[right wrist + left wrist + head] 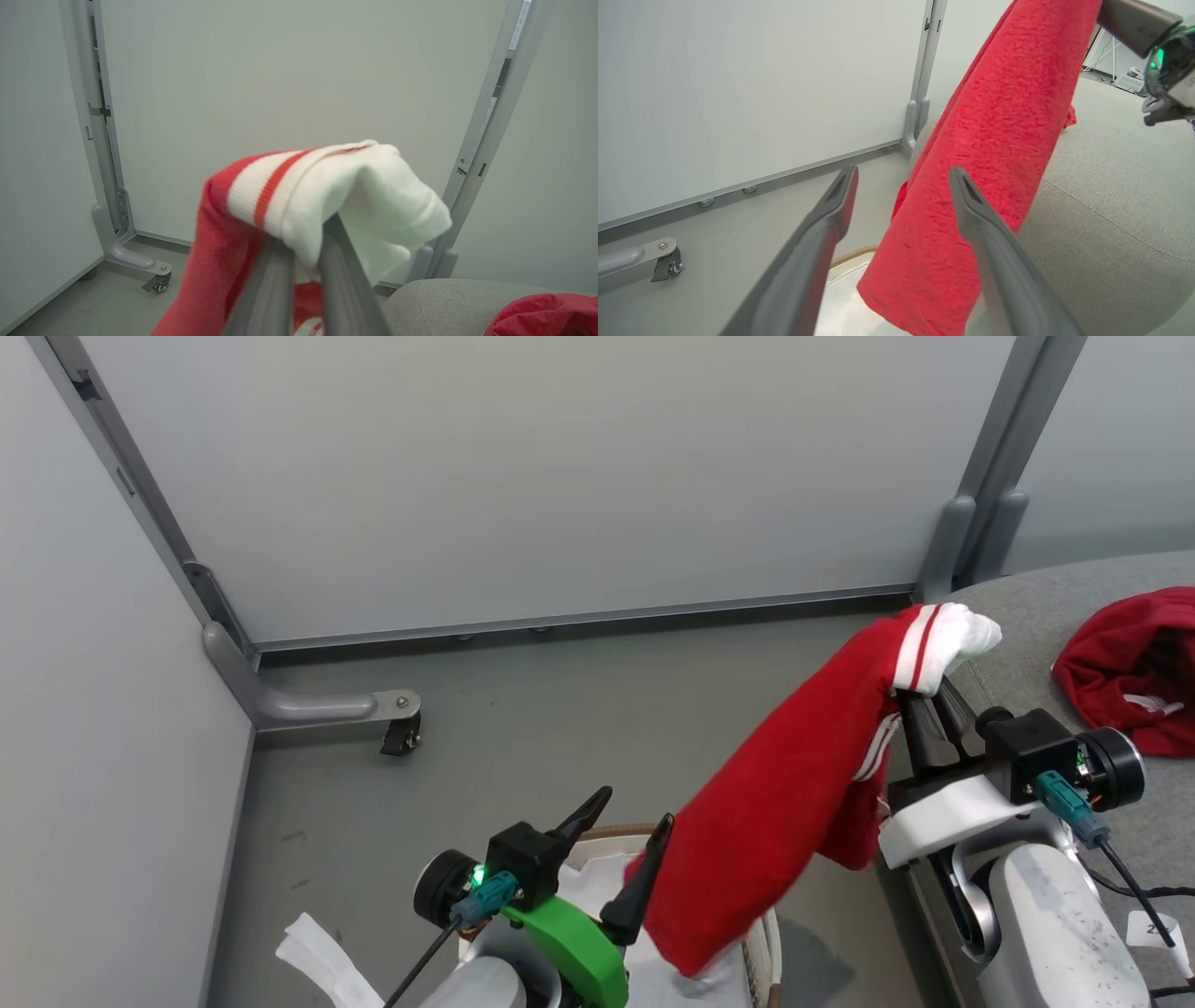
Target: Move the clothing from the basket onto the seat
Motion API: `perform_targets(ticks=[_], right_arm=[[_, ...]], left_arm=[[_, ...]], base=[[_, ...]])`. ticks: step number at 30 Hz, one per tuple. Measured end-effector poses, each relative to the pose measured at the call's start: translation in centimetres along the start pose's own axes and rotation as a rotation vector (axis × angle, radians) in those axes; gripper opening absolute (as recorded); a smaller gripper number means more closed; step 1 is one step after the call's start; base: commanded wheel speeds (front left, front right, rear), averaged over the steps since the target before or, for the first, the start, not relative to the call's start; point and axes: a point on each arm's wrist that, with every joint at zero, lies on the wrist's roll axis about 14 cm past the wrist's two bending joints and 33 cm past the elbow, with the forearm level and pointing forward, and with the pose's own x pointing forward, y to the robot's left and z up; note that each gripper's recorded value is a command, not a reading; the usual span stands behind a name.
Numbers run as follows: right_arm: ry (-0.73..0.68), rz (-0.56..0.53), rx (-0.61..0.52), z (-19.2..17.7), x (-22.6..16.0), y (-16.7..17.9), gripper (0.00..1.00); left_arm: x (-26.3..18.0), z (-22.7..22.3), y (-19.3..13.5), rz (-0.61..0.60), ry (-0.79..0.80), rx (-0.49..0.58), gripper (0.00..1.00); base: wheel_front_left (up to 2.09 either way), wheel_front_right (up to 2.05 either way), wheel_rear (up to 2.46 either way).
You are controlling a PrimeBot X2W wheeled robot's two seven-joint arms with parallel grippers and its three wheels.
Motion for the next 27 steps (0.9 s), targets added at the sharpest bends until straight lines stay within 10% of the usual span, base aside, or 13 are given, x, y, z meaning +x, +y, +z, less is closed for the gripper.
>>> perform_targets(ticks=[27], right_arm=[[0.027,-0.38,-0.185,2.1,-7.4,-13.2,0.0]], left_arm=[[5.6,-2.0,-9.2,-0.348,0.05,-0.022,1.0]], base=[[0.0,0.0,0.0]])
